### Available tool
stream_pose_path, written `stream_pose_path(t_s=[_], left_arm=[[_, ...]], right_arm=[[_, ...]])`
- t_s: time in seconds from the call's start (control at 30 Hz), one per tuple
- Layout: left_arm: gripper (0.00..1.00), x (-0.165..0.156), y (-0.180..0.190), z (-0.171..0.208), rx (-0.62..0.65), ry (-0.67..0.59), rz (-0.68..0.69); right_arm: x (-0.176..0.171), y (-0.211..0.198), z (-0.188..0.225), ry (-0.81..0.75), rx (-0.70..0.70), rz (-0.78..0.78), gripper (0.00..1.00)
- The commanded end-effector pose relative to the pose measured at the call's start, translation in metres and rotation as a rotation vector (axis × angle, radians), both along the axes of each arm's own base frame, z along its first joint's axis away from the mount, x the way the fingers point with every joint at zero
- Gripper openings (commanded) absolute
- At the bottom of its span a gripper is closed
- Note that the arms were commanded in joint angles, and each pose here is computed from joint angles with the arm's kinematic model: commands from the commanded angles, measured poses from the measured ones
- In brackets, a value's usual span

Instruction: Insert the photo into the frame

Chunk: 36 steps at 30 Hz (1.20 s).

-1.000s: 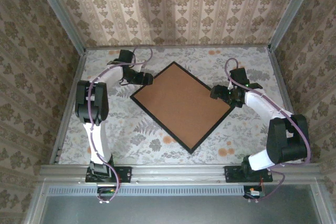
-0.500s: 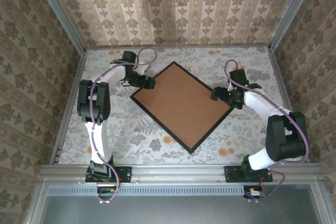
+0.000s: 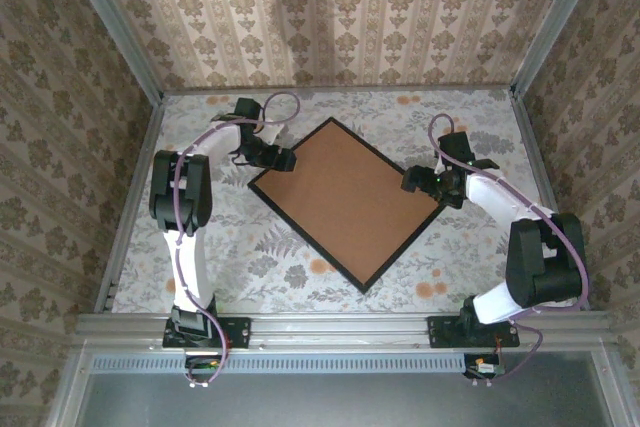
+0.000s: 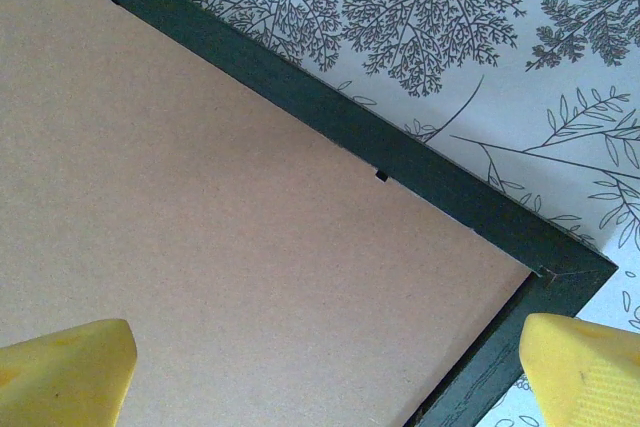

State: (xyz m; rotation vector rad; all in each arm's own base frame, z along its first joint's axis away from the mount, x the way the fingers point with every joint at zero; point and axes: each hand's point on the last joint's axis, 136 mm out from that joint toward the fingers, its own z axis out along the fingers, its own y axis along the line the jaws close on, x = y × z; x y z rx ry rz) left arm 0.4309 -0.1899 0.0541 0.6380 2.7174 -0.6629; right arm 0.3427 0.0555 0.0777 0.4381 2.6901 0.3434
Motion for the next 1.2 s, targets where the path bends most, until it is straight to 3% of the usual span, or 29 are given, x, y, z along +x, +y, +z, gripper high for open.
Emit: stream_pose_path(t_s=[0.0, 0.27, 0.63, 0.87, 1.17], left_arm=[[0.77, -0.002, -0.005, -0.001, -0.010, 0.015, -0.034], [0.76, -0.010, -0.010, -0.003, -0.026, 0.040, -0.045], [0.76, -0.016, -0.010, -0.005, -0.033, 0.055, -0.047], [0.76, -0.019, -0.010, -0.009, -0.031, 0.068, -0.049], [0.76, -0.024, -0.018, -0.007, -0.050, 0.079, -0.064]], right_arm=[[-0.010, -0.003, -0.004, 0.032, -0.003, 0.004, 1.00], [-0.015, -0.006, -0.014, 0.068, 0.010, -0.016, 1.00], [-0.030, 0.008, -0.036, 0.132, 0.139, -0.046, 1.00], [-0.044, 0.007, -0.047, 0.170, 0.131, -0.047, 1.00], [-0.042, 0.020, -0.053, 0.168, 0.200, -0.047, 1.00]])
